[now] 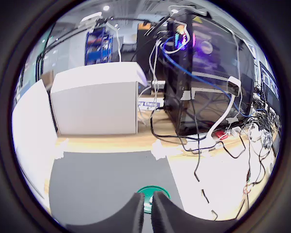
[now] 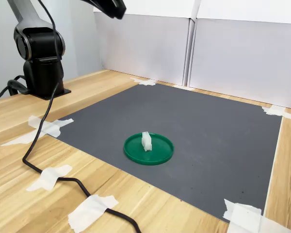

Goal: Grasp a white terminal and put it on the green lid.

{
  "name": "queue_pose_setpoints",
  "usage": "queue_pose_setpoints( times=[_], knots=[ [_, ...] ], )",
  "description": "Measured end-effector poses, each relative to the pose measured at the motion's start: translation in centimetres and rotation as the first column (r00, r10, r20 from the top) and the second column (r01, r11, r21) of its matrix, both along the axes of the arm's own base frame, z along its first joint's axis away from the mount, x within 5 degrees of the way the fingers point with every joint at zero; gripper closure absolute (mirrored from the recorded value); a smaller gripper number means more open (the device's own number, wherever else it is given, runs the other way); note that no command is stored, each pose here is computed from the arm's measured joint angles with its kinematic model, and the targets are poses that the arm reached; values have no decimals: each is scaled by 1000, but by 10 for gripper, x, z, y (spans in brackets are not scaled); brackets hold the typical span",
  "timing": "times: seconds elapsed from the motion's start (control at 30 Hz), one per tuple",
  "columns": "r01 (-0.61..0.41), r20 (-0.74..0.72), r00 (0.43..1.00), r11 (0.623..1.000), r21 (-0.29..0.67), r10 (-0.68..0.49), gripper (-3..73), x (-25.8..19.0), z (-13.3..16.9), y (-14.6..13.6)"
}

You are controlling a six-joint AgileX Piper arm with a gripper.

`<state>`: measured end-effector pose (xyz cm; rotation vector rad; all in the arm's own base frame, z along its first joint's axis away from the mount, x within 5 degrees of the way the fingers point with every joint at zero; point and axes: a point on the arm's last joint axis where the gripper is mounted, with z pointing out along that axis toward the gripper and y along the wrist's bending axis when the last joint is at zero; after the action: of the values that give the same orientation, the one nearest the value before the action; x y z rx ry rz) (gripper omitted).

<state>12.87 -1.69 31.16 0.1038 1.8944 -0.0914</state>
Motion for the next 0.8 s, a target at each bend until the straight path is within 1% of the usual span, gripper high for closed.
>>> queue_pose_setpoints(
  times=[0.07, 0.13, 0.33, 0.6, 0.73, 0.8],
  knots=[
    [15, 48, 999, 999, 42, -17, 695, -16, -7, 2],
    [22, 87, 996, 998, 62, -27, 703, -29, -18, 4],
    [25, 172, 985, 999, 44, -32, 709, -53, -49, 7],
    [27, 195, 980, 999, 29, -32, 711, -66, -90, 8],
    [29, 264, 964, 1000, -3, -27, 711, -71, -89, 9],
    [30, 284, 959, 1000, -4, -27, 711, -73, -90, 9]
  ],
)
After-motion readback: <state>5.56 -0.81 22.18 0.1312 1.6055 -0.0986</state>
